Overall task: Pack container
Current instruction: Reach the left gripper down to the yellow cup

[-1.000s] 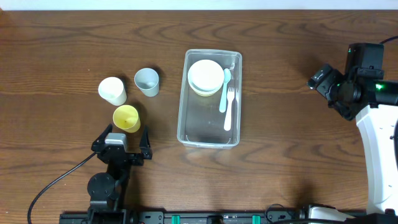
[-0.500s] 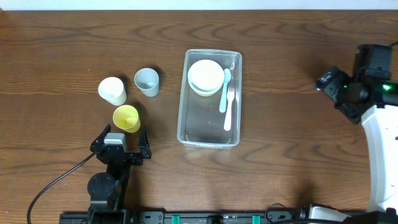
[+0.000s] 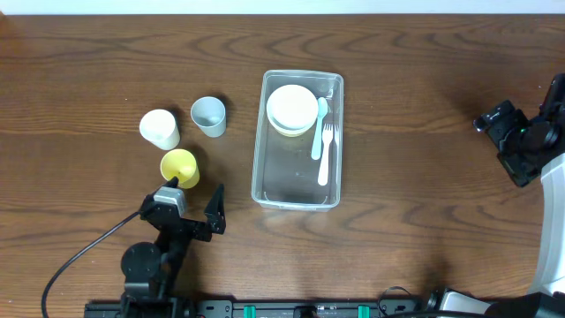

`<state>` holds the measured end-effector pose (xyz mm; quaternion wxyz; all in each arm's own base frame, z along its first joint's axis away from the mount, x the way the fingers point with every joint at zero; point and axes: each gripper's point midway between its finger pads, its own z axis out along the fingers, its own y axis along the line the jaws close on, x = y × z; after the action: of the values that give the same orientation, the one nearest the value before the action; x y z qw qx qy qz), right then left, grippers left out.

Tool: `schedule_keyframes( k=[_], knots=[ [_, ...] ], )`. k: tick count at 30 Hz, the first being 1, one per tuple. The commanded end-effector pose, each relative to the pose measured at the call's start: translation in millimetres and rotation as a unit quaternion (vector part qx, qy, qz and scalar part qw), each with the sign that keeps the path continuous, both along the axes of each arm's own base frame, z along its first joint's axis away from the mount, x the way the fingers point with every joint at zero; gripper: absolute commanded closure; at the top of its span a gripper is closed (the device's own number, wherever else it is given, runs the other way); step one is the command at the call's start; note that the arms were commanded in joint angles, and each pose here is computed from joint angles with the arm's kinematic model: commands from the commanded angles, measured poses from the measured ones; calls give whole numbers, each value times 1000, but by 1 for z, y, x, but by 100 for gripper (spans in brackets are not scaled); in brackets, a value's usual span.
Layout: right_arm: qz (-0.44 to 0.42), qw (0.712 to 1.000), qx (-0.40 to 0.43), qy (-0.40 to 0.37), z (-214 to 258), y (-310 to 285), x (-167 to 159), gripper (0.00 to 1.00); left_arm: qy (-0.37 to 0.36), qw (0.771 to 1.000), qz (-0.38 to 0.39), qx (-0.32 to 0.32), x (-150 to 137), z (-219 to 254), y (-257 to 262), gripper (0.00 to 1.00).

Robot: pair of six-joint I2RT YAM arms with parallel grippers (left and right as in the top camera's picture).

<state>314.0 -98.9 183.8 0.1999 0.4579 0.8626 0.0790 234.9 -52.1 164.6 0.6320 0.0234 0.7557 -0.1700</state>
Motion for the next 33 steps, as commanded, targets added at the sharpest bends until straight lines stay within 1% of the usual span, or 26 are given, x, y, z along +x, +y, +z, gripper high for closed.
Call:
schedule_keyframes(
  k=[1, 3, 5, 8, 11, 14, 16, 19, 23, 25, 26, 28, 30, 33],
  knots=[
    [1, 1000, 6, 0, 0, -1, 0, 1, -19, 999, -23, -16, -5, 59, -8, 2],
    [1, 1000, 6, 0, 0, -1, 0, 1, -1, 1000, -23, -16, -2, 82, -8, 2],
    [1, 1000, 6, 0, 0, -1, 0, 1, 29, 999, -40, -19, 4, 103, -14, 2],
    [1, 1000, 6, 0, 0, -1, 0, 1, 105, 991, -74, -27, 18, 125, -26, 2],
    [1, 1000, 6, 0, 0, -1, 0, 1, 208, 974, -80, -34, 31, 131, -30, 2],
    [1, 1000, 6, 0, 0, -1, 0, 1, 300, 950, -76, -39, 39, 130, -30, 2],
    [1, 1000, 6, 0, 0, -1, 0, 1, 349, 934, -71, -39, 42, 125, -29, 2],
    [1, 1000, 6, 0, 0, -1, 0, 1, 381, 920, -76, -47, 53, 115, -33, 2],
    [1, 1000, 6, 0, 0, -1, 0, 1, 436, 895, -78, -52, 49, 92, -35, 2],
    [1, 1000, 6, 0, 0, -1, 0, 1, 454, 886, -84, -25, 44, 81, -31, 2],
    [1, 1000, 6, 0, 0, -1, 0, 1, 470, 880, -67, -10, 41, 73, -24, 1],
    [1, 1000, 6, 0, 0, -1, 0, 1, 498, 866, -18, 26, 38, 57, -4, 9],
    [1, 1000, 6, 0, 0, -1, 0, 1, 532, 845, 29, 43, 34, 43, 12, 10],
    [1, 1000, 6, 0, 0, -1, 0, 1, 558, 828, 44, 48, 34, 28, 16, 10]
  ],
)
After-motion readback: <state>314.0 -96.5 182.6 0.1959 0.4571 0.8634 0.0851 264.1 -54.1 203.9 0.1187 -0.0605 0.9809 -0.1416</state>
